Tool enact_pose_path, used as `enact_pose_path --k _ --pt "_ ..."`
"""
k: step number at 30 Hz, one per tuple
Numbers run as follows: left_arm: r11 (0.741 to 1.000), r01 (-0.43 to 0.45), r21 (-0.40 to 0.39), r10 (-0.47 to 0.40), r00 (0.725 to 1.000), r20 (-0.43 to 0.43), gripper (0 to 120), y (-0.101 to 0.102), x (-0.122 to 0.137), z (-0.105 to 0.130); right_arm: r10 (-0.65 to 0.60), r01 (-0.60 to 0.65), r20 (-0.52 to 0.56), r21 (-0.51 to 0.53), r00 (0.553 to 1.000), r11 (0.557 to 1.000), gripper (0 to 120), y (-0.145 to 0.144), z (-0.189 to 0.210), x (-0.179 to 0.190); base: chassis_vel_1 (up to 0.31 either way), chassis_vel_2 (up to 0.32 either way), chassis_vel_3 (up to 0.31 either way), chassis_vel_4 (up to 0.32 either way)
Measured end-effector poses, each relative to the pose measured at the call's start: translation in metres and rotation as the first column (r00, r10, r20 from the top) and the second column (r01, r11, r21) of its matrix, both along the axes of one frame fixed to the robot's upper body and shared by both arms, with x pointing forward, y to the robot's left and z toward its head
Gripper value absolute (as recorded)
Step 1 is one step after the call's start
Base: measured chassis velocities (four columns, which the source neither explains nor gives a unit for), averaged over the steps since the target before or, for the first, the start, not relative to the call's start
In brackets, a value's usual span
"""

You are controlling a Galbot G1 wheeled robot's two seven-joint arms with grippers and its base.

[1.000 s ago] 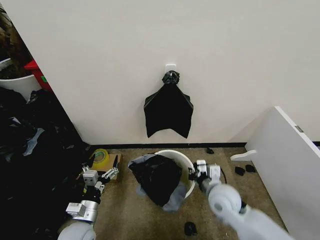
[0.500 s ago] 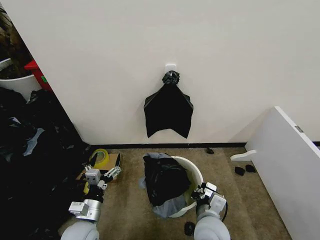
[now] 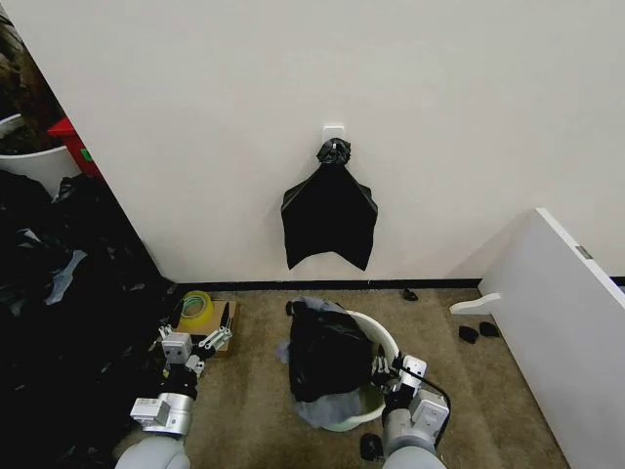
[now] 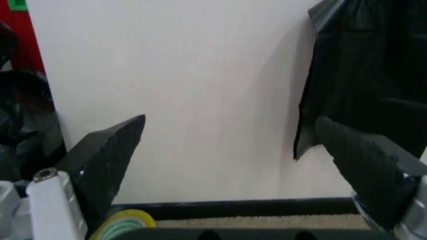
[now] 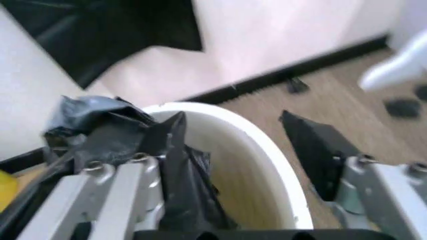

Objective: Place the garbage bag over the trash bin.

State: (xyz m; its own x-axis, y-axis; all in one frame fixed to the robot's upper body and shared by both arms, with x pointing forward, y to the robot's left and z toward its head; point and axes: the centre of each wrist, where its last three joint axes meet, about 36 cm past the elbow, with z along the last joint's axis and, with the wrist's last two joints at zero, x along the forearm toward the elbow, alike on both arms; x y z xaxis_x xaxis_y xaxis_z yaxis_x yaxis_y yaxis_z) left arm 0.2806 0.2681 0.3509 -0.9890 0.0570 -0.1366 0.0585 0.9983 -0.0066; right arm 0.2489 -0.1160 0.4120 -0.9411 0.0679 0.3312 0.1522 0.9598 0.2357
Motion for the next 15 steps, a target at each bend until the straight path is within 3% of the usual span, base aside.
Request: enact_pose_path --k 7,10,15 --pt "1.0 -0.007 0.016 0.007 1.0 0.003 100 0.005 0.002 0.002 0.256 -0.259 -0.053 -0.043 0.965 0.965 86 -0.015 -0.019 0.011 0.0 0.0 0.0 0.0" --pt "1.0 -0.01 0.017 0.01 1.0 0.002 100 0.006 0.003 0.001 0.285 -0.293 -0.103 -0.072 0.953 0.953 91 -0.019 -0.026 0.02 0.0 0.0 0.0 0.0" --pt "1.0 -0.017 0.02 0.017 1.0 -0.003 100 0.007 0.004 -0.001 0.293 -0.311 -0.165 -0.096 0.942 0.945 79 -0.022 -0.032 0.03 0.0 0.0 0.0 0.0"
